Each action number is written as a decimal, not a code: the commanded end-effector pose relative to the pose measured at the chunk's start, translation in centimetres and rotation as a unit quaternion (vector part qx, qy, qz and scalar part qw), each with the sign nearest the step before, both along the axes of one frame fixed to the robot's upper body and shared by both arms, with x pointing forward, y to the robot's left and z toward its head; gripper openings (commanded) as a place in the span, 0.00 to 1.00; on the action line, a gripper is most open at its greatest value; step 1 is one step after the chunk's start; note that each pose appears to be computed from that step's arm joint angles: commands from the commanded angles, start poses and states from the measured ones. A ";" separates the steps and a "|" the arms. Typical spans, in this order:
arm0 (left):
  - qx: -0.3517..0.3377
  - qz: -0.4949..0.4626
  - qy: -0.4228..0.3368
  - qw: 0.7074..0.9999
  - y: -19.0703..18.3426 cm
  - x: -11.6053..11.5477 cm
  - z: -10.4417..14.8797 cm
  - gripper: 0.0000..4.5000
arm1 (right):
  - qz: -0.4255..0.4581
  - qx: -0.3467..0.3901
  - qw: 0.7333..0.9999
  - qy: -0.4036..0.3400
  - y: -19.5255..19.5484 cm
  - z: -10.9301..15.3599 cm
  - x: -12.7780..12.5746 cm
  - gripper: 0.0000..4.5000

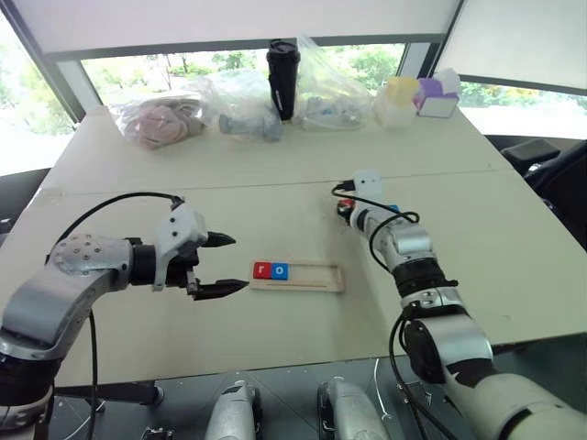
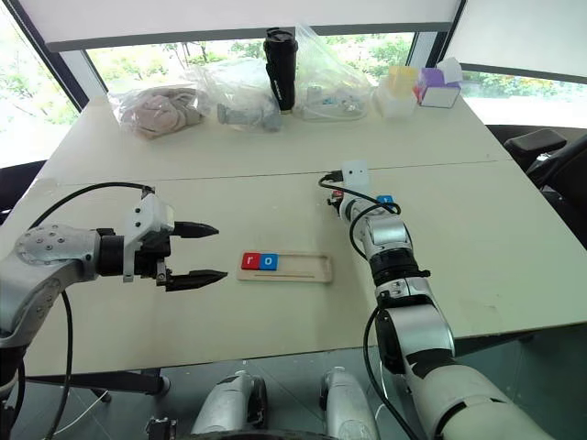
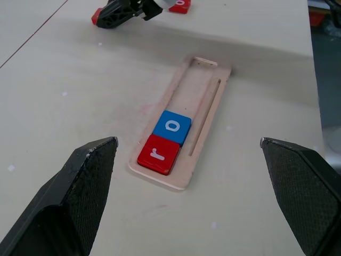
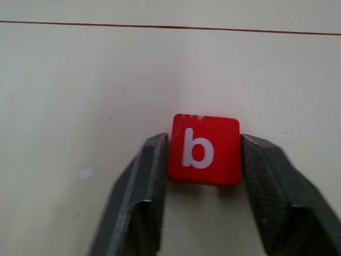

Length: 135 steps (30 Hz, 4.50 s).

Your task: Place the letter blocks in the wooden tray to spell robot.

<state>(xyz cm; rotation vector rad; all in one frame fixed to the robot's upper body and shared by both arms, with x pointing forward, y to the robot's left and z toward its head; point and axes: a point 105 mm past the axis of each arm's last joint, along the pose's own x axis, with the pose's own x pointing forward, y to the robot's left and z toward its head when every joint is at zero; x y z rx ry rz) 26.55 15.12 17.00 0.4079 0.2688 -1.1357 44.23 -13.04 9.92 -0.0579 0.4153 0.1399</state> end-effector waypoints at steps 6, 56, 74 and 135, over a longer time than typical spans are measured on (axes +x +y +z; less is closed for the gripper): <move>-0.003 0.000 -0.014 1.000 0.3 0.2 0.7 1.00 | 0.006 -0.019 0.999 -0.046 -2.1 2.9 -0.7 0.26; 0.025 -0.034 -0.009 0.999 0.2 1.6 -1.2 1.00 | 0.042 -0.050 0.998 0.014 -2.4 2.2 -18.8 0.97; 0.071 -0.089 -0.002 0.994 1.4 2.2 -0.5 1.00 | 0.482 -0.193 0.852 0.066 -11.0 3.0 -18.8 0.97; 0.033 -0.048 -0.017 0.998 0.1 0.9 -0.3 1.00 | 0.557 -0.188 0.807 -0.057 -1.5 7.2 -11.7 0.26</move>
